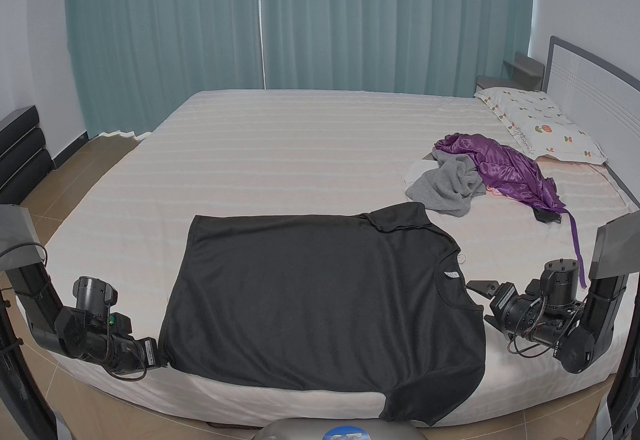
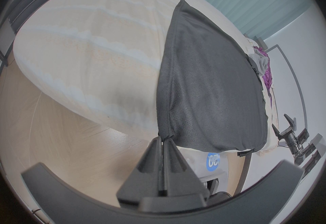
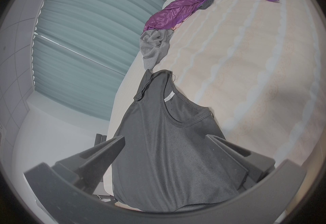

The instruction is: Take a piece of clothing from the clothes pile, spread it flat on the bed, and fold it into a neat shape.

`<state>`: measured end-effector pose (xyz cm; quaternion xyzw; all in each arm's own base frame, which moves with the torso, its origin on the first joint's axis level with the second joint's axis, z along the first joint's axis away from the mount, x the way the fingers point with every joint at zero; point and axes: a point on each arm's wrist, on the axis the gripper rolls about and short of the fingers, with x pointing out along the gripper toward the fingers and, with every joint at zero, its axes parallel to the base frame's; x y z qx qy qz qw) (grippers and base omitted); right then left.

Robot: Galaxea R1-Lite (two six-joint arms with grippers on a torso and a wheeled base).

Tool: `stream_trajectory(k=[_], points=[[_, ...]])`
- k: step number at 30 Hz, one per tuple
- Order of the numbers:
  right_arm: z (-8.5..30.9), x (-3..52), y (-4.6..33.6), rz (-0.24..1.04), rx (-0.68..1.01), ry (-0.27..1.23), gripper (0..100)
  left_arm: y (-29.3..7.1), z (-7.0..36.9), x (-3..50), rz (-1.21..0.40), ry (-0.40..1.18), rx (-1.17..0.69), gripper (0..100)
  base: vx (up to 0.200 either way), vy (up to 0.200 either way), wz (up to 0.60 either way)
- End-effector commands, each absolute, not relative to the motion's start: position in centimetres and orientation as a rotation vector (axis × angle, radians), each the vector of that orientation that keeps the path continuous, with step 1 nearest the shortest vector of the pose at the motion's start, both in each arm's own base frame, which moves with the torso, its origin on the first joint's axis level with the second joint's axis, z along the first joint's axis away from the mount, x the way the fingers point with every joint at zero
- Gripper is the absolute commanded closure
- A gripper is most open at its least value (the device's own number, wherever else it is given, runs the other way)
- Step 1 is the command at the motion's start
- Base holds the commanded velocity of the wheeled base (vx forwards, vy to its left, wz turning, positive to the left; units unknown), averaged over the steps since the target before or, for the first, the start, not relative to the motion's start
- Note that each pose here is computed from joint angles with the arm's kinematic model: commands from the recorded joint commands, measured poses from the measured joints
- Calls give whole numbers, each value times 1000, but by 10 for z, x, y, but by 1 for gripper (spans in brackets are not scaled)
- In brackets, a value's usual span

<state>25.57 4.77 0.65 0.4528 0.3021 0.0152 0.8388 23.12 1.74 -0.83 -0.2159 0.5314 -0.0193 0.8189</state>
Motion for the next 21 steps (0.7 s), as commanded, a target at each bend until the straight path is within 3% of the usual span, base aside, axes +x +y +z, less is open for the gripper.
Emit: stream_trajectory(k=[1, 21], points=[[7, 256, 48, 34, 958, 638, 0, 20, -2, 230, -16, 1105, -452, 100, 0, 0, 0], [6, 255, 48, 30, 957, 644, 0, 24, 8, 216, 53, 1195, -341, 100, 0, 0, 0]])
